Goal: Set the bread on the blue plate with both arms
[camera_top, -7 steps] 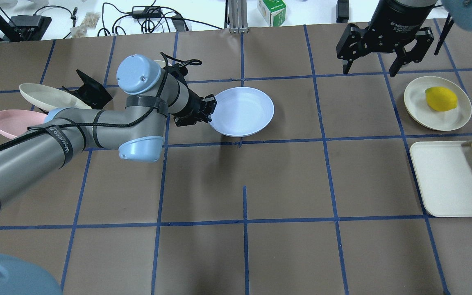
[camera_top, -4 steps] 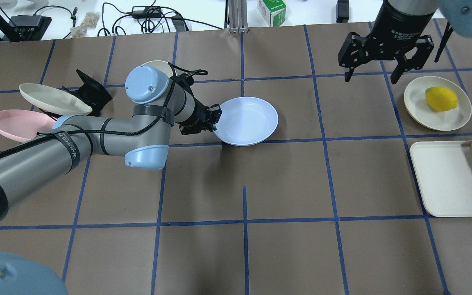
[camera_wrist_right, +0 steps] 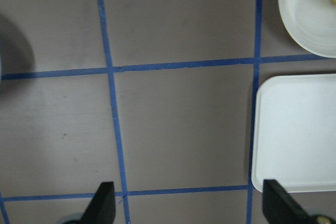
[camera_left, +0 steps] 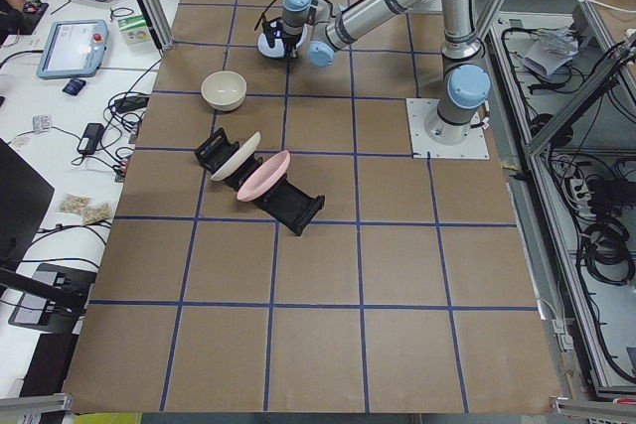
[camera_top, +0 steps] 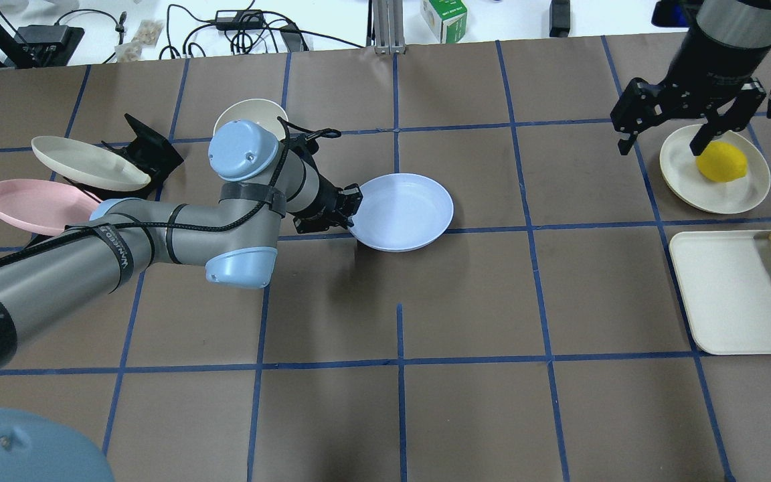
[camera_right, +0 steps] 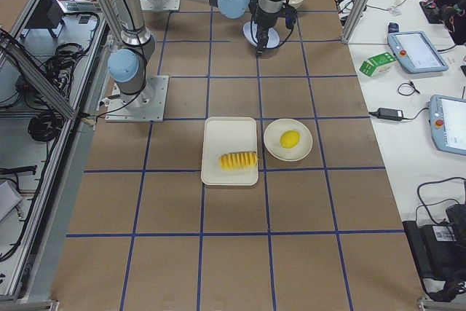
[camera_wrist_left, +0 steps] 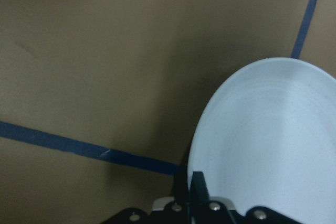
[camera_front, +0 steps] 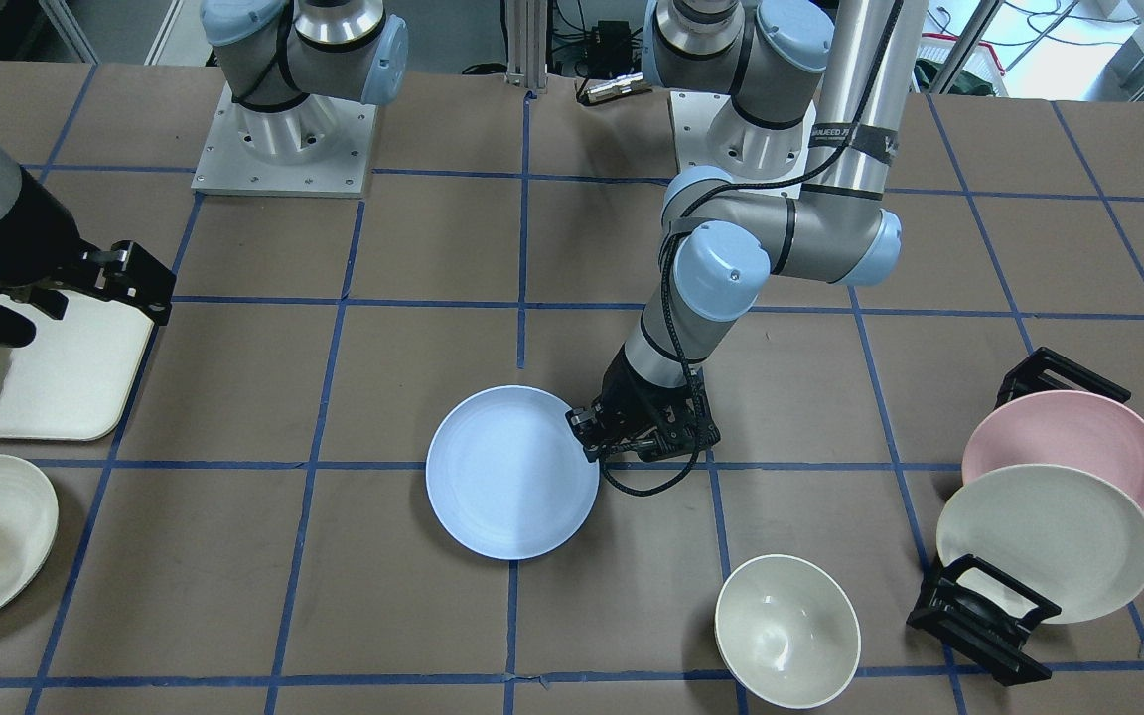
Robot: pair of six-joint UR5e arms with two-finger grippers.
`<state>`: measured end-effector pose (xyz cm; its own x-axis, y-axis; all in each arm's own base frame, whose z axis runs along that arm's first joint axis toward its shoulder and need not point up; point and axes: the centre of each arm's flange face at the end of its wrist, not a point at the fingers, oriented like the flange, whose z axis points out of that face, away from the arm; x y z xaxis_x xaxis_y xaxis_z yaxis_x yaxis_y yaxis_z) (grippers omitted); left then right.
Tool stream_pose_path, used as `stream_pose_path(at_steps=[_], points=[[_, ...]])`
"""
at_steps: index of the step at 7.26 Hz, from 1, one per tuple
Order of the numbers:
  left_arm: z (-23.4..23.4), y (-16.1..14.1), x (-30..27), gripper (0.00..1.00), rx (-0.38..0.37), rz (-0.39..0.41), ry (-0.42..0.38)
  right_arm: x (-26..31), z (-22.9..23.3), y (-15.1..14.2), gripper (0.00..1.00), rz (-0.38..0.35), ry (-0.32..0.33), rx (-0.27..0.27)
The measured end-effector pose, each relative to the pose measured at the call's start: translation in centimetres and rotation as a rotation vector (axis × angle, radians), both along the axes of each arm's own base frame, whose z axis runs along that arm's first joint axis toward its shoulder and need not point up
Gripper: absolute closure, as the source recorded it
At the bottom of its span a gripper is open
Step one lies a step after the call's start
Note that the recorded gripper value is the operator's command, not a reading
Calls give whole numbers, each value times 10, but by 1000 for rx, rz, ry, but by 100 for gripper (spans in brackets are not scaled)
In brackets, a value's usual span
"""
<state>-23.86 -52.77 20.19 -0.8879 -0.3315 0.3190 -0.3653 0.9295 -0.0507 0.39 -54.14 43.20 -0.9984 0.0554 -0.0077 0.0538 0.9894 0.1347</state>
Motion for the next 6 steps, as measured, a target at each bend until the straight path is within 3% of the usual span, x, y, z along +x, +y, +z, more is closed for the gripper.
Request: stream_pose_path(at_steps=[1, 2, 3, 4, 5, 6], points=[[-4, 0, 0, 100, 8, 0, -1, -34, -14, 2, 0, -1, -6, 9], [-8, 0, 0, 86, 15, 0, -2, -65, -27, 5, 0, 10, -10, -2], [-10, -1, 0, 54, 17, -1, -3, -88, -37, 6, 0, 27, -8, -17], [-9, -2, 0, 31, 13, -1, -4, -110, -50, 8, 0, 32, -9, -22], [-7, -4, 0, 0, 7, -1, -4, -136, -66, 11, 0, 29, -13, -24], [-4, -5, 0, 0, -2, -2, -3, -163, -84, 14, 0, 45, -12, -37]])
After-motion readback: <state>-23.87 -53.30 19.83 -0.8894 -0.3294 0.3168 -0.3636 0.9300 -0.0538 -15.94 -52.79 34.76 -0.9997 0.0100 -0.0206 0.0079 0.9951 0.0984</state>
